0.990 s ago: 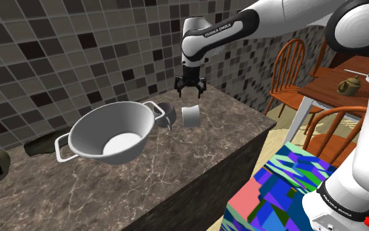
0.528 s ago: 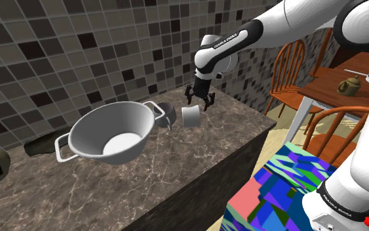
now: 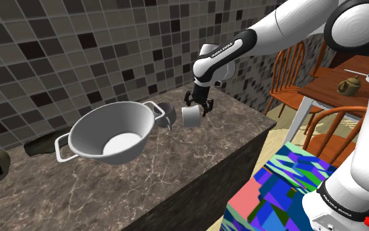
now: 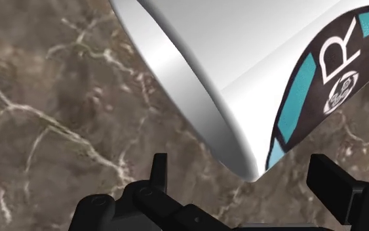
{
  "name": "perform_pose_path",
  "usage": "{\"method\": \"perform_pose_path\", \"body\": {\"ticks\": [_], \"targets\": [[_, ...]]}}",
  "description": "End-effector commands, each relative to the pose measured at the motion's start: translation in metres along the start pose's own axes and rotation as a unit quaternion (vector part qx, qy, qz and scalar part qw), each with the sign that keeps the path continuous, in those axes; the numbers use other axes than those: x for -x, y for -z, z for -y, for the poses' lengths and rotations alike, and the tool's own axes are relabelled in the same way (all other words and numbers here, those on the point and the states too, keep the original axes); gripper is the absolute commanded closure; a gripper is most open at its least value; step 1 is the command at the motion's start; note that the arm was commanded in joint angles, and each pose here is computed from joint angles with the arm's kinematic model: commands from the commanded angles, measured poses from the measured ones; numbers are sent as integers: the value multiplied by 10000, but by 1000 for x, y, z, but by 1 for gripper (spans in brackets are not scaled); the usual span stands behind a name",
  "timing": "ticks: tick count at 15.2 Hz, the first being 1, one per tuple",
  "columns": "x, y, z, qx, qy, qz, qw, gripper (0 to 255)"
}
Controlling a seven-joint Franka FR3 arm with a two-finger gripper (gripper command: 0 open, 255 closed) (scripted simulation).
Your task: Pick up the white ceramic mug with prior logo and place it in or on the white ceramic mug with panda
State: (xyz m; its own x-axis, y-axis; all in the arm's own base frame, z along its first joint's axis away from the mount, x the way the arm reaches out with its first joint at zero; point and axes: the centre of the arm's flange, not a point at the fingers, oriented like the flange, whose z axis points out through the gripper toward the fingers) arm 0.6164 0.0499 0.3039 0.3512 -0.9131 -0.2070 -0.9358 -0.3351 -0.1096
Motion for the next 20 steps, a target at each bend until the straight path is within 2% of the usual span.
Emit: {"method": "perform_pose_path", "body": {"ticks": [1,5,6,15,20], "targets": [[0,-1,0,-2,0,-1,10000,0],[0,-1,0,-2,0,-1,10000,0],[0,-1,0,-2,0,-1,10000,255],[0,-1,0,-2,0,-1,10000,255],[6,25,3,-2,0,-1,10000,255]]}}
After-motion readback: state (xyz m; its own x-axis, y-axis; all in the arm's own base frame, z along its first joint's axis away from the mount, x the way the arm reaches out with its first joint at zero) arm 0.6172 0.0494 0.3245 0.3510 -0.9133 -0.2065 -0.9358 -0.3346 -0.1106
